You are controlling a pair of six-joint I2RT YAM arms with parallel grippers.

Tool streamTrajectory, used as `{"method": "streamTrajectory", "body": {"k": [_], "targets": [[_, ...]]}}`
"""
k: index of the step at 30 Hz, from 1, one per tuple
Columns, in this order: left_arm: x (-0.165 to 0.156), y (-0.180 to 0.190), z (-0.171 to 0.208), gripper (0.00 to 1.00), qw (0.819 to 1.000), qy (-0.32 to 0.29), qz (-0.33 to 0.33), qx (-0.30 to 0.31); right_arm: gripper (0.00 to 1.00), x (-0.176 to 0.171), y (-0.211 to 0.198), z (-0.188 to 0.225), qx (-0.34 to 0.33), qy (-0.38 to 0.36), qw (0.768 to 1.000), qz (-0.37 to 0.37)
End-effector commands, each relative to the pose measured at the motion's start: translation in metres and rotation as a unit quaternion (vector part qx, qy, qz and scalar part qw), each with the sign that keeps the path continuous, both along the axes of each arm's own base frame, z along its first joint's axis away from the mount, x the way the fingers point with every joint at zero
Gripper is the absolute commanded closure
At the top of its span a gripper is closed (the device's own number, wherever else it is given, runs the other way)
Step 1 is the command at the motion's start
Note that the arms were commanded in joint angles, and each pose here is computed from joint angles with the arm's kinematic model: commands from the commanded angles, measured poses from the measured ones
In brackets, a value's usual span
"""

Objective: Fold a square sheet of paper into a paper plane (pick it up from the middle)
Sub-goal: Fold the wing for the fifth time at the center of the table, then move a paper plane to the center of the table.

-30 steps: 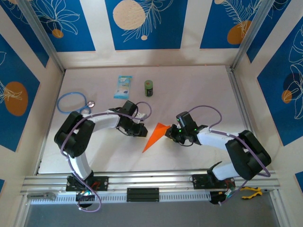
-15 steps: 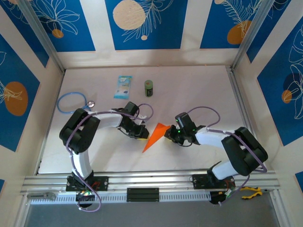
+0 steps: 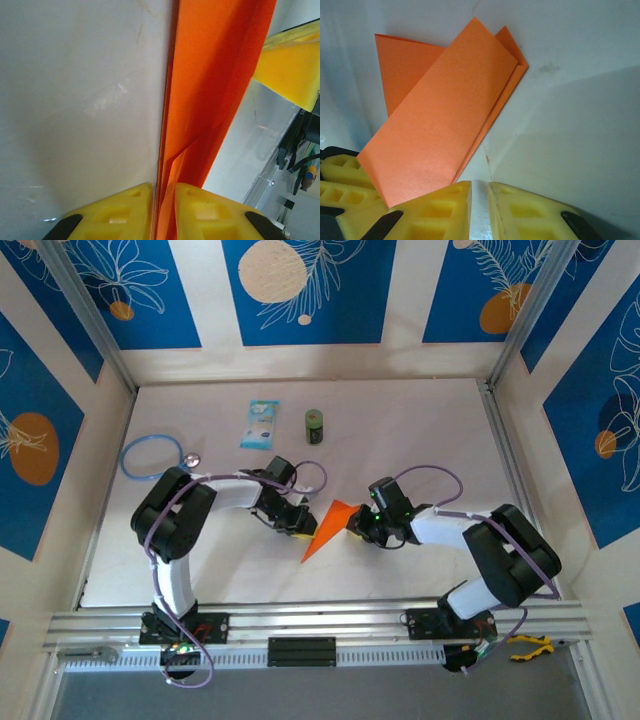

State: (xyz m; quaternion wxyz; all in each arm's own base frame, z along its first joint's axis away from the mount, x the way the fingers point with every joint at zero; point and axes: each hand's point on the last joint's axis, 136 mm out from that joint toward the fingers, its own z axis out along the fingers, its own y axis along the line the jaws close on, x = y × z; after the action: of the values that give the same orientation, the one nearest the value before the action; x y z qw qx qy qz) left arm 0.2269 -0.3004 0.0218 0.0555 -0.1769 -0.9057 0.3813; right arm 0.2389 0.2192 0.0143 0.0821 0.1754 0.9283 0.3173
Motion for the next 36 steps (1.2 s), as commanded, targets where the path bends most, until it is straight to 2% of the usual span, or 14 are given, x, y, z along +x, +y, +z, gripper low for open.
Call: {"method": "streamTrajectory", "body": {"k": [1,6,15,36], "targets": [[-0.001,-0.004,-0.003,0.79,1.0,-0.007,-0.014,0.009,0.82,-0.002,0.014,-0.005,0.014,0.006,1.0,0.019],[-0.005,-0.011,-0.003,0.77,1.0,-0.007,-0.021,0.001,0.82,-0.001,0.017,-0.005,0.02,0.003,1.0,0.023],[-0.007,-0.028,0.008,0.75,0.998,0.001,-0.009,-0.054,0.82,-0.002,0.022,-0.006,0.044,-0.001,0.999,0.025],[-0.013,-0.04,0.007,0.75,0.997,0.011,-0.016,-0.069,0.82,-0.004,0.026,-0.005,0.062,-0.003,0.998,0.031]]}}
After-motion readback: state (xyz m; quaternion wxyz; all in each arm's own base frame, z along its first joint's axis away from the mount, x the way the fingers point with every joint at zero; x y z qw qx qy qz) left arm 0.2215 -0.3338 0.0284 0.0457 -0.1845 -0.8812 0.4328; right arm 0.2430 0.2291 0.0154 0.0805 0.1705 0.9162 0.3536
